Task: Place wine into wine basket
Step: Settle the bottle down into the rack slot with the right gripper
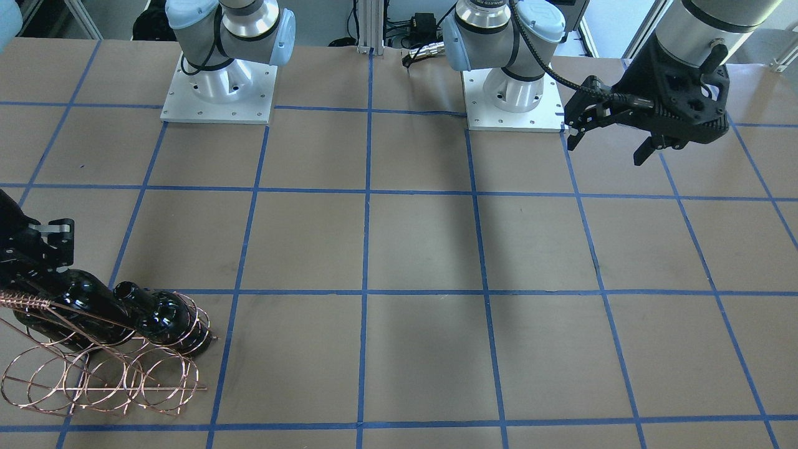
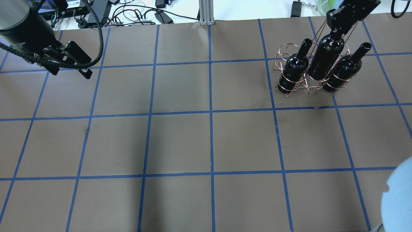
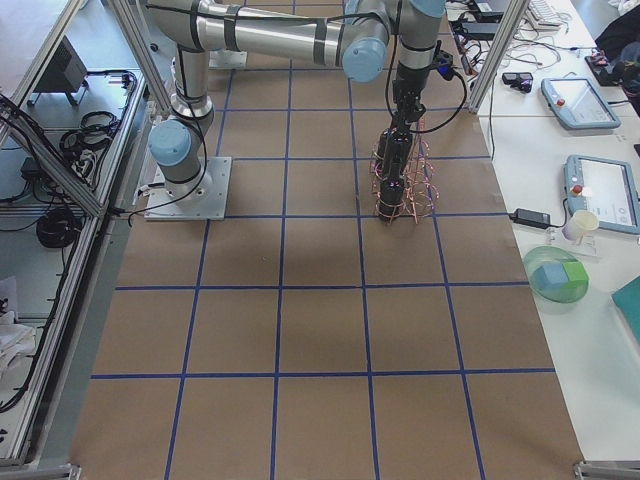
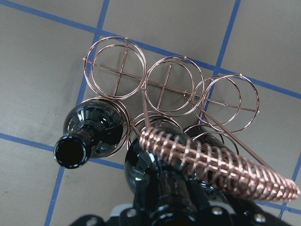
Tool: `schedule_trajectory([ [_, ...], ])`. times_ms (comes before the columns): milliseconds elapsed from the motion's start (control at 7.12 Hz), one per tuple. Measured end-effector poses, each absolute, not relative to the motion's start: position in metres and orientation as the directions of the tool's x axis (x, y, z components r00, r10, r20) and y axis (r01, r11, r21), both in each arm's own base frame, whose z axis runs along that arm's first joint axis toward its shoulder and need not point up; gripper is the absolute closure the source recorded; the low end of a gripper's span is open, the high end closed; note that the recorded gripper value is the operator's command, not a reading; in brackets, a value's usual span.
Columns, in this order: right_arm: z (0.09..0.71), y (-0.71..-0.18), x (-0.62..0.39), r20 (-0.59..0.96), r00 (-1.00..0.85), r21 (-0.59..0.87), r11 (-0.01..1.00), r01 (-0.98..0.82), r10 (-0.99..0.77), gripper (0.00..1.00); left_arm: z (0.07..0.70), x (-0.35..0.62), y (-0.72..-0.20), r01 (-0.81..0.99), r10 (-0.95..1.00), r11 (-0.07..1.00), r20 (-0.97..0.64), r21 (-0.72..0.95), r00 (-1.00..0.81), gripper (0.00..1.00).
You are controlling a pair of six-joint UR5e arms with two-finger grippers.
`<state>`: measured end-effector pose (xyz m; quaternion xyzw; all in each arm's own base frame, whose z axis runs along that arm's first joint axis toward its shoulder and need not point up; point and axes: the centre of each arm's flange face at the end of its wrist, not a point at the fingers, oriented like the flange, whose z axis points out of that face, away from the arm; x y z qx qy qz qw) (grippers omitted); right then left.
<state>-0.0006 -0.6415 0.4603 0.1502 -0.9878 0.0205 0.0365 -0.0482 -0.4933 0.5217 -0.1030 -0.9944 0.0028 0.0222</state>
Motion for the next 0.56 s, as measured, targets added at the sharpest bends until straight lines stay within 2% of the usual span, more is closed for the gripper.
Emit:
schedule_trajectory([
  [562, 0.439, -0.649, -0.002, 0.063, -0.952, -0.001, 0.954, -0.301, -0.300, 1.00, 0.522, -0.048, -0.493, 0.205, 0.205, 0.979, 0.043, -0.010, -0.978, 0.00],
])
